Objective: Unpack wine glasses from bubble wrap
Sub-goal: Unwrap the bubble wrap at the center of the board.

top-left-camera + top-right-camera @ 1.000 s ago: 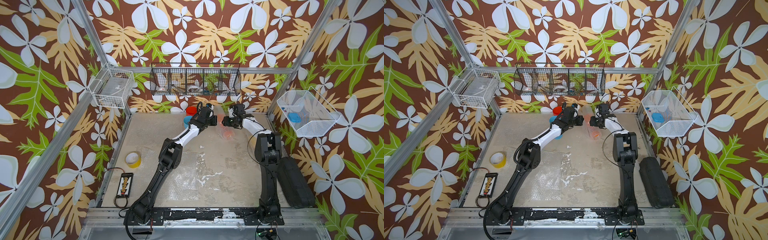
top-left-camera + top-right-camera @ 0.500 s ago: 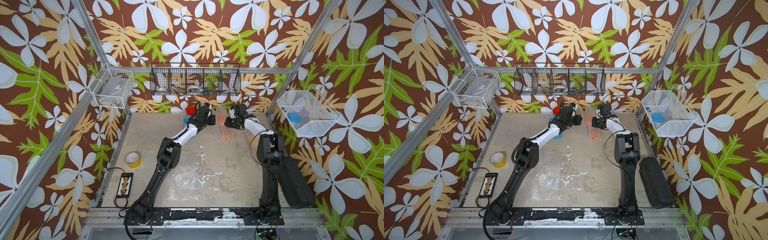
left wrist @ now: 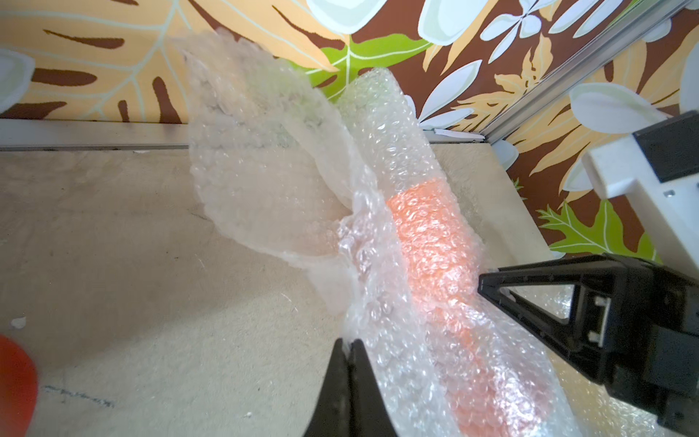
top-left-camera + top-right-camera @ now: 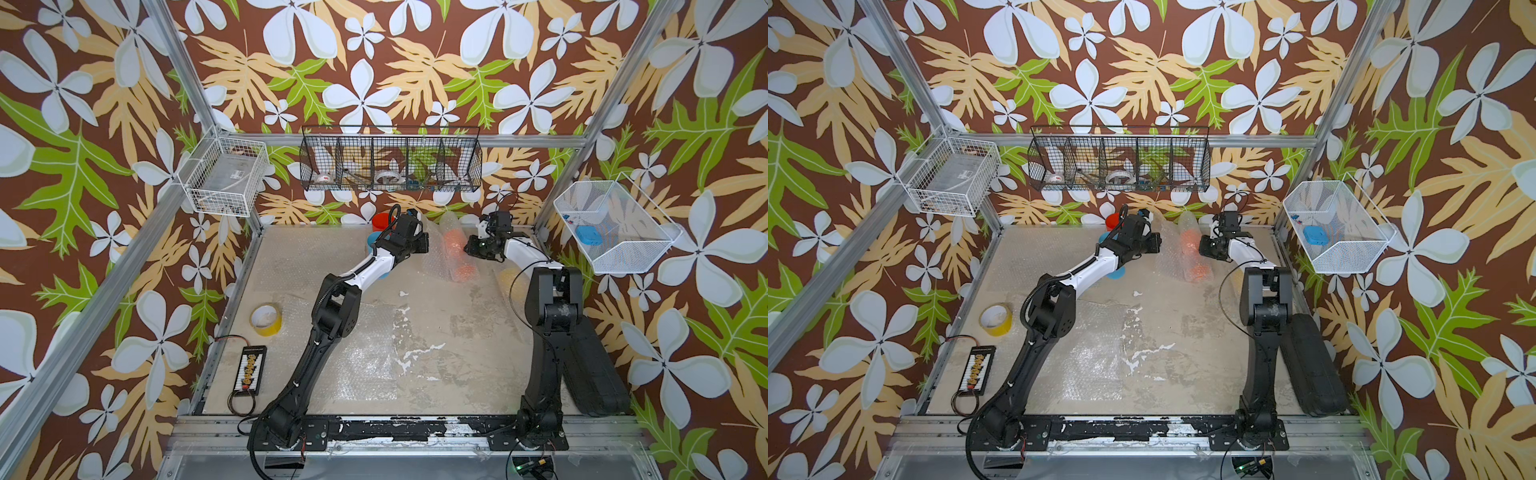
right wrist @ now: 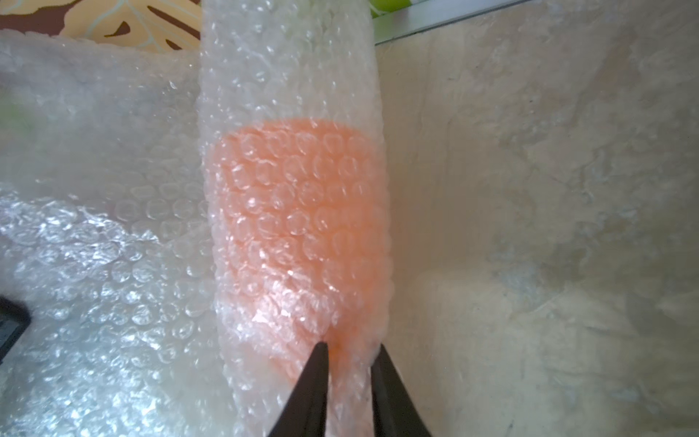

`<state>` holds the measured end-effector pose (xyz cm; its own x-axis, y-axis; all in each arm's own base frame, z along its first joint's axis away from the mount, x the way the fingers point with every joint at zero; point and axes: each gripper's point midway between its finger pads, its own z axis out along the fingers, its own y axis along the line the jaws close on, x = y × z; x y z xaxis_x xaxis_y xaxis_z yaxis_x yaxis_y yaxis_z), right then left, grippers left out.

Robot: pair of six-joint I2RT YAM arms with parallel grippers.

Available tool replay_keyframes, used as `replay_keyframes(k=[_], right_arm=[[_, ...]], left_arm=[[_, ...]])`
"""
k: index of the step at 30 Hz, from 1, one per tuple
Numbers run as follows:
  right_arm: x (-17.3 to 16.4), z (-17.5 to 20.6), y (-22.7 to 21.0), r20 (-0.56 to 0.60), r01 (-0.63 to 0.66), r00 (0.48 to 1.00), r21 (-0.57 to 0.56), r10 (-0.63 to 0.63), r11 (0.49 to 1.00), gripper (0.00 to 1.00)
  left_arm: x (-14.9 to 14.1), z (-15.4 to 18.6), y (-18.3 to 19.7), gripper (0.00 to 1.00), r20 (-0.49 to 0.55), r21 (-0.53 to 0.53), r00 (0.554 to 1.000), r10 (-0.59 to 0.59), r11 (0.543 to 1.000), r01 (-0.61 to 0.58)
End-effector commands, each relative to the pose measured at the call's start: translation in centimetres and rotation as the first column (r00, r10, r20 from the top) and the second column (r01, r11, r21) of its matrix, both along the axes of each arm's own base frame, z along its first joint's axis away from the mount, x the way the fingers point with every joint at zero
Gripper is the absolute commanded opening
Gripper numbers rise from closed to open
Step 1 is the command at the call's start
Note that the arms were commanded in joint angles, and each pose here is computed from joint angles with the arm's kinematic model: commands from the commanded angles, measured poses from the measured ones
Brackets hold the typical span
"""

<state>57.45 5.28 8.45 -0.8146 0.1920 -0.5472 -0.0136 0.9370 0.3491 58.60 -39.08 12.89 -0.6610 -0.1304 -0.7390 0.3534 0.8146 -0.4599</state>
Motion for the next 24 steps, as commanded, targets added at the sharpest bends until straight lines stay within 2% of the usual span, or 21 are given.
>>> replay_keyframes(k=[1,11,20,21,22,24], right_arm=[[0.1,0.6,-0.2,0.019,0.000,1.000,0.006,0.000,1.000,0.22],[0.0,0.5,-2.3,0.019,0.050,0.999,0.024,-0.050,0.998,0.23],[0.0,1.9,-2.3,0.041,0.038,0.998,0.027,-0.039,0.999,0.31],[-0.1,2.3,-2.1,0.049,0.031,0.998,0.036,-0.033,0.999,0.33],[-0.2,2.6,-1.7,0.056,0.021,0.998,0.044,-0.023,0.999,0.34],[-0.7,3.2,-1.5,0.068,0.015,0.998,0.040,-0.018,0.999,0.35]], left_arm=[[0.3,0.9,0.7,0.00,0.026,0.027,0.999,0.021,0.999,-0.022],[0.4,1.3,2.0,0.00,0.029,0.064,0.998,0.061,0.996,-0.062],[0.0,1.5,2.0,0.00,0.022,0.062,0.999,0.050,0.997,-0.051],[-0.2,1.5,2.0,0.05,0.020,0.059,0.999,0.044,0.997,-0.045],[-0.2,1.6,1.9,0.17,0.018,0.056,0.999,0.041,0.998,-0.042],[-0.5,2.0,1.6,0.20,0.013,0.038,0.999,0.029,0.999,-0.029]])
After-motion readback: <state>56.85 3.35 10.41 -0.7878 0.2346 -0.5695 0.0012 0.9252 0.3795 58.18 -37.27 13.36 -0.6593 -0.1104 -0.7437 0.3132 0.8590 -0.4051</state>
